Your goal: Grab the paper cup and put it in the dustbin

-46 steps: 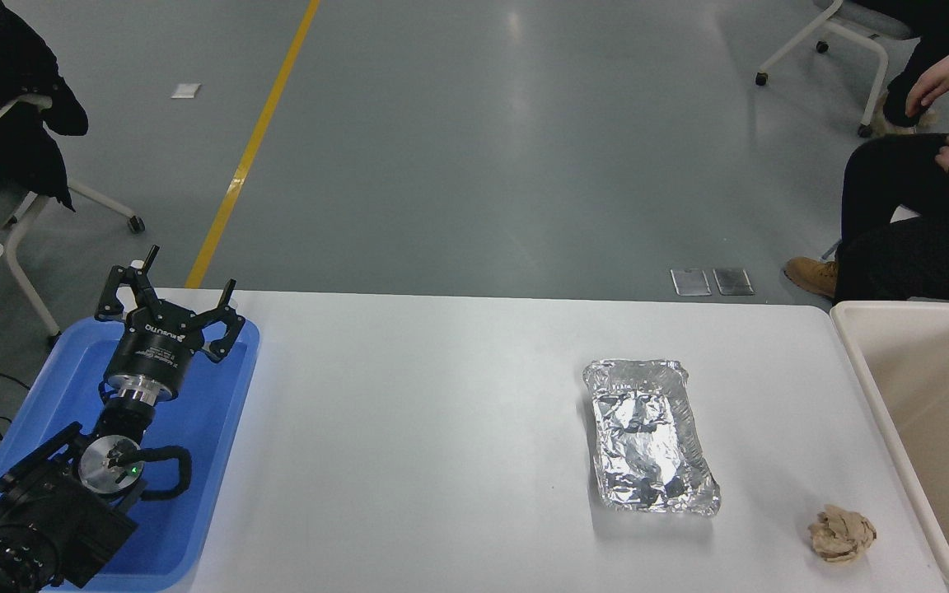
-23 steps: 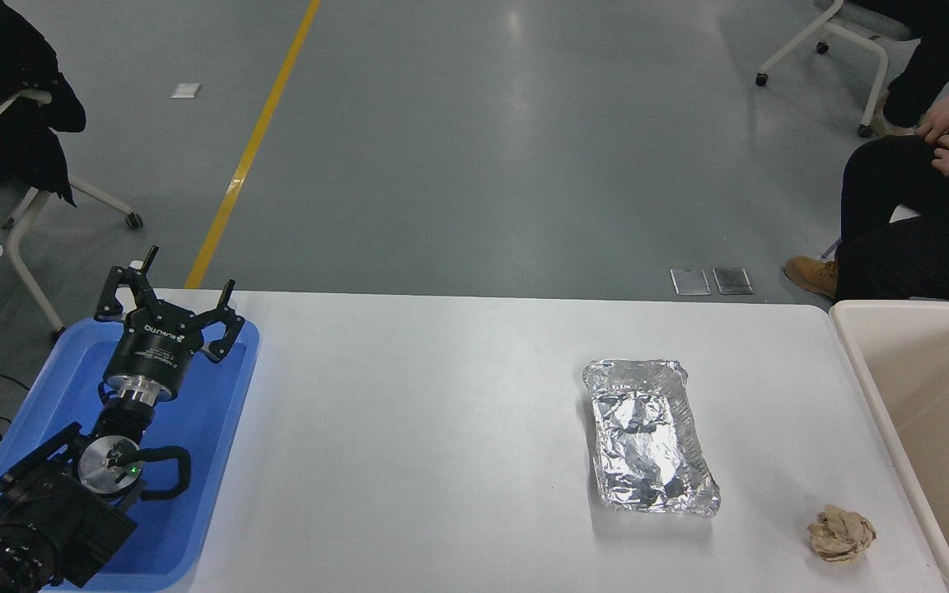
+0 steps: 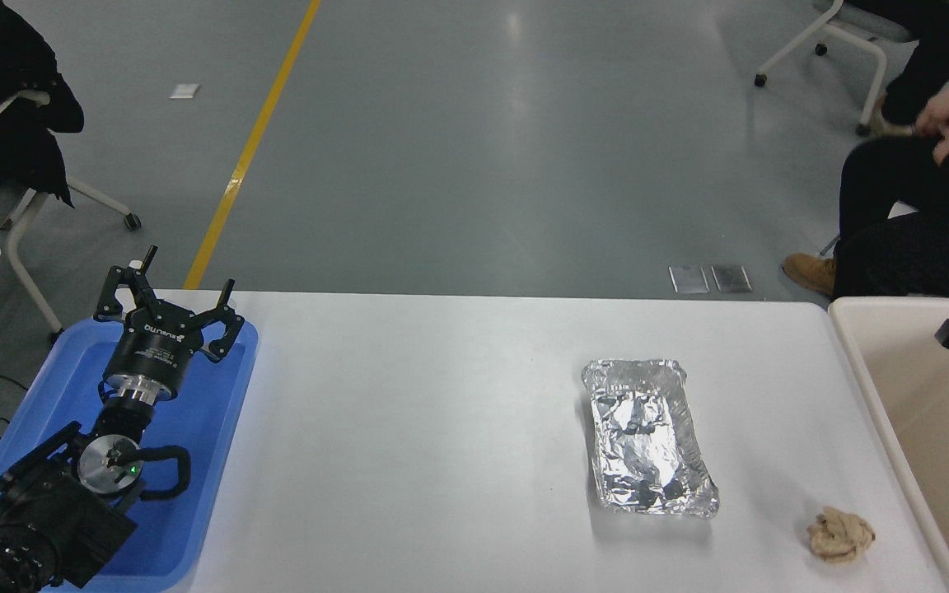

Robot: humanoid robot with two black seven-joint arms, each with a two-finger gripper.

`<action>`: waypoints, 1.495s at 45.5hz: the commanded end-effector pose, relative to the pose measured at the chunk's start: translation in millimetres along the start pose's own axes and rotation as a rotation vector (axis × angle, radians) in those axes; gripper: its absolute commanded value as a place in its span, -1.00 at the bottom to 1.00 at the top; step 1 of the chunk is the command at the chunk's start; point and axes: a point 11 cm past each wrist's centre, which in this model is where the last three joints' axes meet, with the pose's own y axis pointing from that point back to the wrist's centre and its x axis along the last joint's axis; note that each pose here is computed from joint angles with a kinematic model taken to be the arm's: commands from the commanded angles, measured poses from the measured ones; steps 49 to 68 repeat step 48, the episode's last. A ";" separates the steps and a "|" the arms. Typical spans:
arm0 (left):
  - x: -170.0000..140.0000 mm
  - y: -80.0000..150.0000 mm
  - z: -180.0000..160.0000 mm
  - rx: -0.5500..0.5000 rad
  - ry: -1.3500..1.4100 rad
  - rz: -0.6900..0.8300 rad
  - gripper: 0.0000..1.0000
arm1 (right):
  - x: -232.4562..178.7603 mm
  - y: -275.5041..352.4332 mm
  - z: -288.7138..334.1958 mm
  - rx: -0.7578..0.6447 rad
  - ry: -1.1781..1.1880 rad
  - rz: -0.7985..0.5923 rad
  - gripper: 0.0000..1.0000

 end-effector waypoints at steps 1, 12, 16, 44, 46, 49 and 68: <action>-0.1 -0.1 0.0 0.001 -0.001 0.000 1.00 | 65.8 61.0 -72.4 0.192 0.064 -0.076 1.00; 0.2 0.4 -0.8 0.001 0.001 0.001 1.00 | 81.8 135.3 -121.3 0.350 0.206 -0.408 1.00; 0.4 0.4 0.0 0.000 0.000 0.001 1.00 | 84.0 162.4 -131.6 0.391 0.270 -0.492 1.00; 0.2 0.4 -0.8 0.001 0.001 0.001 1.00 | 105.6 248.1 -131.9 0.416 0.467 -0.592 1.00; 0.2 0.4 -0.8 0.001 0.001 0.001 1.00 | 105.2 248.2 -131.6 0.417 0.464 -0.594 1.00; 0.4 0.4 0.0 0.000 0.000 0.001 1.00 | 105.3 247.6 -131.2 0.414 0.465 -0.593 1.00; 0.4 0.4 0.0 0.000 0.000 0.001 1.00 | 105.3 247.6 -131.2 0.414 0.465 -0.593 1.00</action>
